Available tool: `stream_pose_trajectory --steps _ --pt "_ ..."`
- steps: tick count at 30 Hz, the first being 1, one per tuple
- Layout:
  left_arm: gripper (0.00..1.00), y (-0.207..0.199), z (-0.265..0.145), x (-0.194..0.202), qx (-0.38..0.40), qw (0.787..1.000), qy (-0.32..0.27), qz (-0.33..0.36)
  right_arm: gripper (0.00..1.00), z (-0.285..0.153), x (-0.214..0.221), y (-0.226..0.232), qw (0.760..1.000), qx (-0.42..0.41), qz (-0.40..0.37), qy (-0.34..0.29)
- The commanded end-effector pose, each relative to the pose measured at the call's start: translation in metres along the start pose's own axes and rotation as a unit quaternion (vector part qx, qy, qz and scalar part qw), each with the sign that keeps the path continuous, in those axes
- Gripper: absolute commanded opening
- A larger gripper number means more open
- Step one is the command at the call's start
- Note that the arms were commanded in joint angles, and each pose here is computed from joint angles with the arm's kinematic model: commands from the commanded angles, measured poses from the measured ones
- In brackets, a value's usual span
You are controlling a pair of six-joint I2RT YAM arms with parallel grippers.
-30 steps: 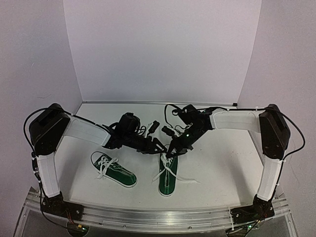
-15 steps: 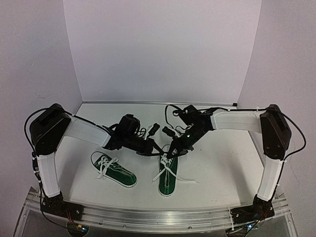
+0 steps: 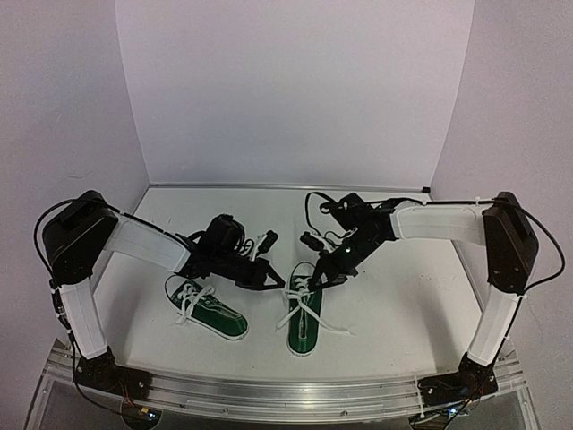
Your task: Tie the shoes
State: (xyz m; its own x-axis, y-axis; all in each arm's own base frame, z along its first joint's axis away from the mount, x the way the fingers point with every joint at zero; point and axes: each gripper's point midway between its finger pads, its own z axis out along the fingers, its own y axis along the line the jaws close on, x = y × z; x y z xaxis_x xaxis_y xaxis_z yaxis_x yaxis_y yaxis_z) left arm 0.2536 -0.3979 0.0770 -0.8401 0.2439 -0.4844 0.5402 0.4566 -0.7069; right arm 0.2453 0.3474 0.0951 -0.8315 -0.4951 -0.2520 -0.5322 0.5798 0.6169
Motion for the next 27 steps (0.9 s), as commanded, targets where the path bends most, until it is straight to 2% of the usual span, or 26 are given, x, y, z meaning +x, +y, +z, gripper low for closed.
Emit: stream_pose_trajectory --steps 1,6,9,11,13,15,17,20,21,24,27 --pt "0.0 0.0 -0.011 -0.015 -0.025 0.999 -0.024 0.019 0.0 -0.016 -0.007 0.006 1.0 0.003 -0.009 -0.028" --pt "0.01 -0.001 -0.017 -0.023 -0.044 0.997 -0.037 0.043 0.0 -0.018 -0.011 0.008 0.999 -0.005 -0.005 -0.038" --pt "0.15 -0.02 -0.03 -0.036 -0.03 0.991 -0.075 0.102 0.0 -0.016 -0.016 0.013 0.999 -0.021 0.002 -0.046" --pt "0.31 -0.032 -0.047 -0.044 -0.028 0.982 -0.112 0.149 0.0 -0.015 -0.017 0.014 0.998 -0.029 0.005 -0.048" --pt "0.41 -0.047 -0.066 -0.055 -0.029 0.967 -0.155 0.2 0.0 -0.013 -0.018 0.014 0.998 -0.034 0.007 -0.048" --pt "0.46 -0.061 -0.081 -0.058 -0.04 0.948 -0.174 0.263 0.0 -0.011 -0.017 0.014 0.998 -0.036 0.009 -0.047" --pt "0.5 -0.078 -0.087 -0.055 -0.053 0.922 -0.159 0.349 0.0 -0.01 -0.016 0.013 0.998 -0.037 0.011 -0.044" --pt "0.51 -0.095 -0.074 -0.027 -0.077 0.875 -0.086 0.471 0.0 -0.009 -0.015 0.012 0.998 -0.036 0.013 -0.042" --pt "0.5 -0.103 -0.07 -0.021 -0.081 0.846 -0.067 0.522 0.0 -0.008 -0.014 0.012 0.998 -0.036 0.015 -0.041" --pt "0.48 -0.113 -0.058 -0.001 -0.076 0.809 -0.013 0.582 0.0 -0.007 -0.014 0.011 0.998 -0.036 0.02 -0.04" --pt "0.44 -0.118 -0.042 0.016 -0.074 0.762 0.039 0.642 0.0 -0.004 -0.012 0.01 0.998 -0.041 0.026 -0.034"
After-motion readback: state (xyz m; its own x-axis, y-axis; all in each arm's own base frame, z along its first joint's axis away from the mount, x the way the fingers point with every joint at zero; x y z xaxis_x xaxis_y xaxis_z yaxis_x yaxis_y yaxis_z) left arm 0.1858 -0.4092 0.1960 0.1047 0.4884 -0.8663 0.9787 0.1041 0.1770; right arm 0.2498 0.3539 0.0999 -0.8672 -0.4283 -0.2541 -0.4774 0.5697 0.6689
